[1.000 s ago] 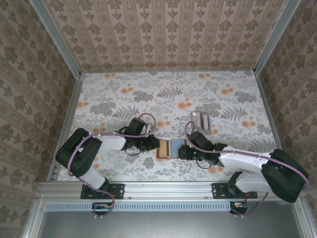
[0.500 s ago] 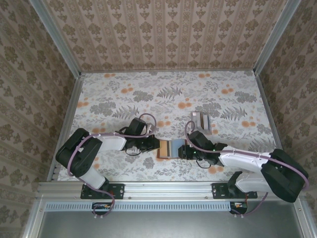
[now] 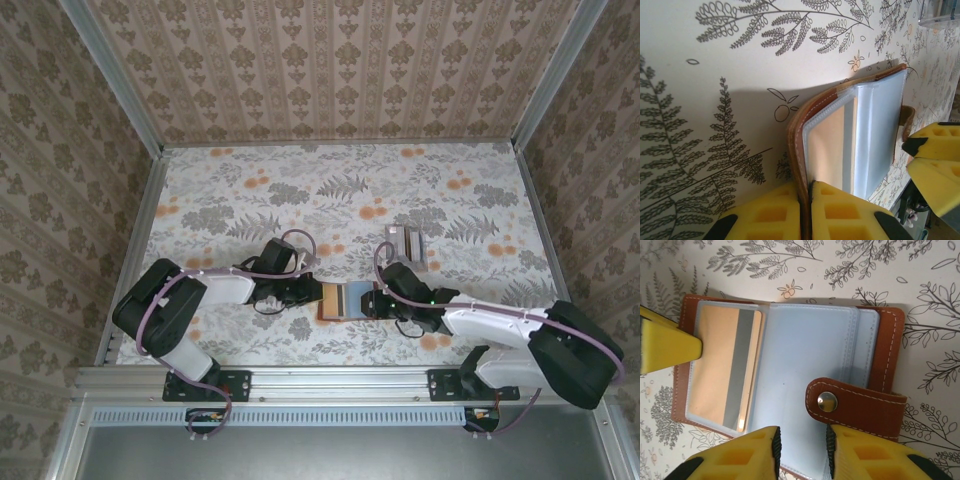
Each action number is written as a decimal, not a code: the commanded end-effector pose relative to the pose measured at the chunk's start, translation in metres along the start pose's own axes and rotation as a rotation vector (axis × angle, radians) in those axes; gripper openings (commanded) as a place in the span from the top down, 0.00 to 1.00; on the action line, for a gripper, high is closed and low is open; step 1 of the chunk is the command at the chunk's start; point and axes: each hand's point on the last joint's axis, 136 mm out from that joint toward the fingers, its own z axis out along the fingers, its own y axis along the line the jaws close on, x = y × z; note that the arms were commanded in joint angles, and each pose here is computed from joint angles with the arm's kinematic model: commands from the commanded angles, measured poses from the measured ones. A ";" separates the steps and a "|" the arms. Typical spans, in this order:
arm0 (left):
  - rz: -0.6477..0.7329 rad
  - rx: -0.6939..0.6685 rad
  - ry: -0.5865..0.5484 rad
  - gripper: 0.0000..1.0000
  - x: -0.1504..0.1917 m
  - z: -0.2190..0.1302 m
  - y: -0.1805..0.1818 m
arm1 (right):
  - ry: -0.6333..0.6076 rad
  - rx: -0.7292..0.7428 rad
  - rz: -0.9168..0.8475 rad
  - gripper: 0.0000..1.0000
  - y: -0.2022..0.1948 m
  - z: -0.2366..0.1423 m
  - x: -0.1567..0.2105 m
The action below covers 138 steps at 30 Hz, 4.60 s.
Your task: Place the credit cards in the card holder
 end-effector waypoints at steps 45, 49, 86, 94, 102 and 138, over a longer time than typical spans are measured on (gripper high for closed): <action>-0.035 -0.041 0.019 0.91 0.009 0.010 0.013 | 0.030 0.057 0.034 0.64 -0.017 0.002 0.011; -0.037 -0.049 0.014 0.91 0.009 0.010 0.015 | 0.028 0.065 0.040 0.64 -0.020 -0.001 0.013; -0.069 -0.024 0.015 0.91 0.006 0.015 0.011 | 0.070 -0.017 0.077 0.68 -0.002 0.011 0.015; -0.070 -0.027 0.016 0.91 0.007 0.015 0.012 | 0.056 -0.037 0.085 0.60 0.003 0.012 0.011; -0.070 -0.027 0.023 0.91 0.006 0.016 0.012 | 0.048 -0.080 0.065 0.63 0.012 0.009 0.007; -0.066 -0.030 0.025 0.90 0.004 0.016 0.009 | -0.074 -0.138 0.044 0.69 0.017 -0.024 -0.023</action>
